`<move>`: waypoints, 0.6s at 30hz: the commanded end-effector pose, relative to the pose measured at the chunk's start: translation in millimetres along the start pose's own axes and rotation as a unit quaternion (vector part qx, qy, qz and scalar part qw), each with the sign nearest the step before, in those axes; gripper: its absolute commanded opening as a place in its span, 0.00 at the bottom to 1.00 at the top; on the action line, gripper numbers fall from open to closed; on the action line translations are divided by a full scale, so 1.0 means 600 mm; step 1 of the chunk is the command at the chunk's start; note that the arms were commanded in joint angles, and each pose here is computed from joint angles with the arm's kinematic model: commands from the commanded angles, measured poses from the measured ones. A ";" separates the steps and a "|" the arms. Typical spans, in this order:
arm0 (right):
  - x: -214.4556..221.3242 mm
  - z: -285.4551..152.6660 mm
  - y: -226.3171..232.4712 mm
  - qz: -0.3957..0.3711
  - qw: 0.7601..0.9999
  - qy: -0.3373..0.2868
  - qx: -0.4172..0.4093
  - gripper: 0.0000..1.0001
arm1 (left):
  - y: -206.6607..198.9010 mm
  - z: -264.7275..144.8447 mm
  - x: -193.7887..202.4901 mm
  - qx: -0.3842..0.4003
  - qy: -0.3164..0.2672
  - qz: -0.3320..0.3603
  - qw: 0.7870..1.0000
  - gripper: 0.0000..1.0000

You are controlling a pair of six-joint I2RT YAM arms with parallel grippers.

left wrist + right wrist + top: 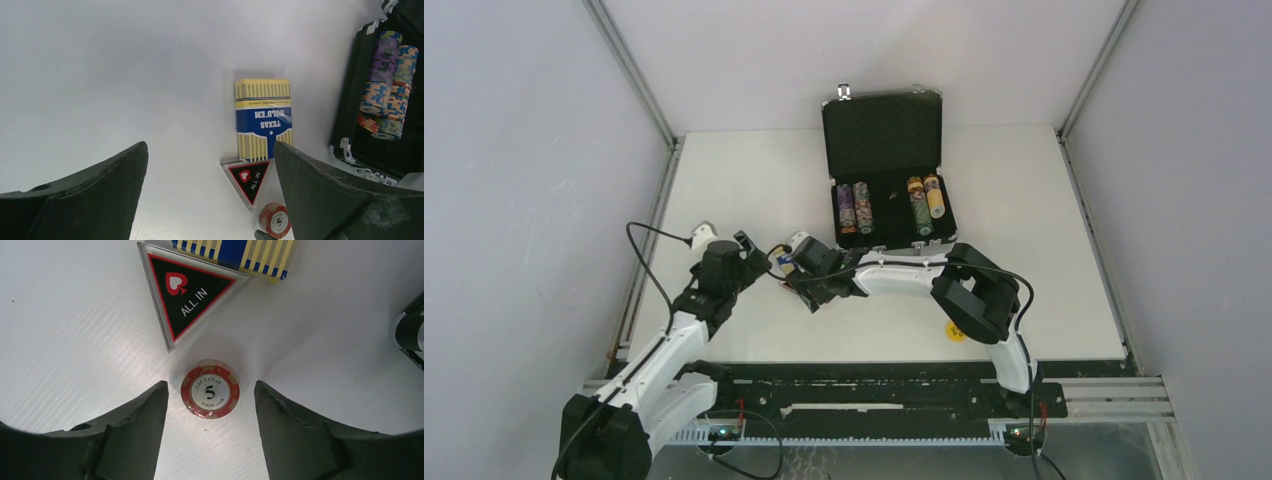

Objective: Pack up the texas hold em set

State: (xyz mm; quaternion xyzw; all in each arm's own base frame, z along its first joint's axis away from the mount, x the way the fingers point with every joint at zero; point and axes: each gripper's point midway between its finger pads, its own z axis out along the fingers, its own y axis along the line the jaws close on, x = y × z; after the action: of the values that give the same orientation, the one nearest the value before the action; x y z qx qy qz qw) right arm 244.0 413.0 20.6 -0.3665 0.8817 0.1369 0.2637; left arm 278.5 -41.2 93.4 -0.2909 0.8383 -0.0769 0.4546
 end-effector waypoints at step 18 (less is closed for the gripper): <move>-0.018 -0.044 -0.013 0.005 0.998 -0.048 0.027 0.33 | -0.019 -0.001 0.007 0.041 0.007 -0.010 0.999 1.00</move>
State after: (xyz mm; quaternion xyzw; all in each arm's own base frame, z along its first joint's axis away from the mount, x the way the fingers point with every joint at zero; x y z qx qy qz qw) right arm 239.3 406.8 16.8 -0.3609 0.8823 0.1305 0.2726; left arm 278.7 -50.7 92.4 -0.2813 0.8416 -0.1021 0.4497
